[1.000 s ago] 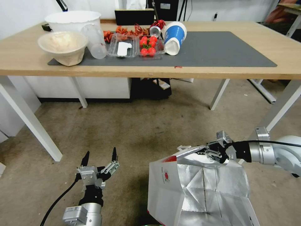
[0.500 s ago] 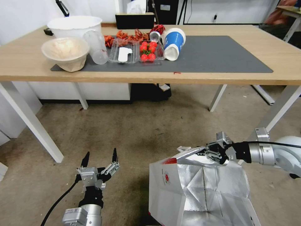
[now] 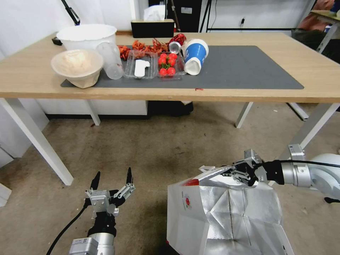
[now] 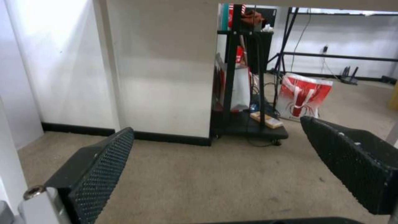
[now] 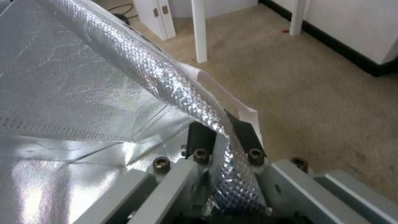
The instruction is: Pick up the food delivery bag from the floor and place it on the table.
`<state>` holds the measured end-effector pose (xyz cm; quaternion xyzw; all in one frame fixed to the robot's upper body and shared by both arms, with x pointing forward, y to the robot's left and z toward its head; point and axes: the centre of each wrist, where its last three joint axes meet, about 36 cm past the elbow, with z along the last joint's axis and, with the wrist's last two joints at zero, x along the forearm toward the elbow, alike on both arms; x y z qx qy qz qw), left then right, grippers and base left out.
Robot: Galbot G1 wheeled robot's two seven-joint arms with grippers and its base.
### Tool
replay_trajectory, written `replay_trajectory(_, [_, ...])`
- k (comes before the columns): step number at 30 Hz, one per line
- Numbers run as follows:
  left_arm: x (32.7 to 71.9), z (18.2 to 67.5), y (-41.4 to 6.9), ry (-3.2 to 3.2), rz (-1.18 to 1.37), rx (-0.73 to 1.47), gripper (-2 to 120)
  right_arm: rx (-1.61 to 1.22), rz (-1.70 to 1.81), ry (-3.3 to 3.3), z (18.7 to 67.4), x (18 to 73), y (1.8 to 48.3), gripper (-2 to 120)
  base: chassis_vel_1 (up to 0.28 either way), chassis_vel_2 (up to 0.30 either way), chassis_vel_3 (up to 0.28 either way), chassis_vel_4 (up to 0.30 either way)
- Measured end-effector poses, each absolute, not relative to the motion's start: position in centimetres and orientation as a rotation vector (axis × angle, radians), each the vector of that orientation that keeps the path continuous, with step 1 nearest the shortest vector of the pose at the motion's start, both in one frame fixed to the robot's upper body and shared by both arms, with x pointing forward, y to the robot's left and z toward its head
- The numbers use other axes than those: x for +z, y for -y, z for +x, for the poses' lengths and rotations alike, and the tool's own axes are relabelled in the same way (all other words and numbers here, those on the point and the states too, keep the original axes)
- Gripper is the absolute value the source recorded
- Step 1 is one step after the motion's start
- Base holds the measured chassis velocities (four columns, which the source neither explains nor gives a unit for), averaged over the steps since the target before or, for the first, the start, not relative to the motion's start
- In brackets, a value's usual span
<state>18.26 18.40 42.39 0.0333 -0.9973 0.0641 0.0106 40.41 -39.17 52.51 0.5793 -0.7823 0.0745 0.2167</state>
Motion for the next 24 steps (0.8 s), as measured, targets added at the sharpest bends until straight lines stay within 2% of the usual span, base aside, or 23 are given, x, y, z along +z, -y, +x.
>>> replay_trajectory(24, [42.27, 18.23, -18.32, 3.107, 0.103, 0.197, 100, 0.208, 1.608, 2.166, 40.5, 52.66, 39.17, 0, 0.0, 0.0, 0.0, 0.0])
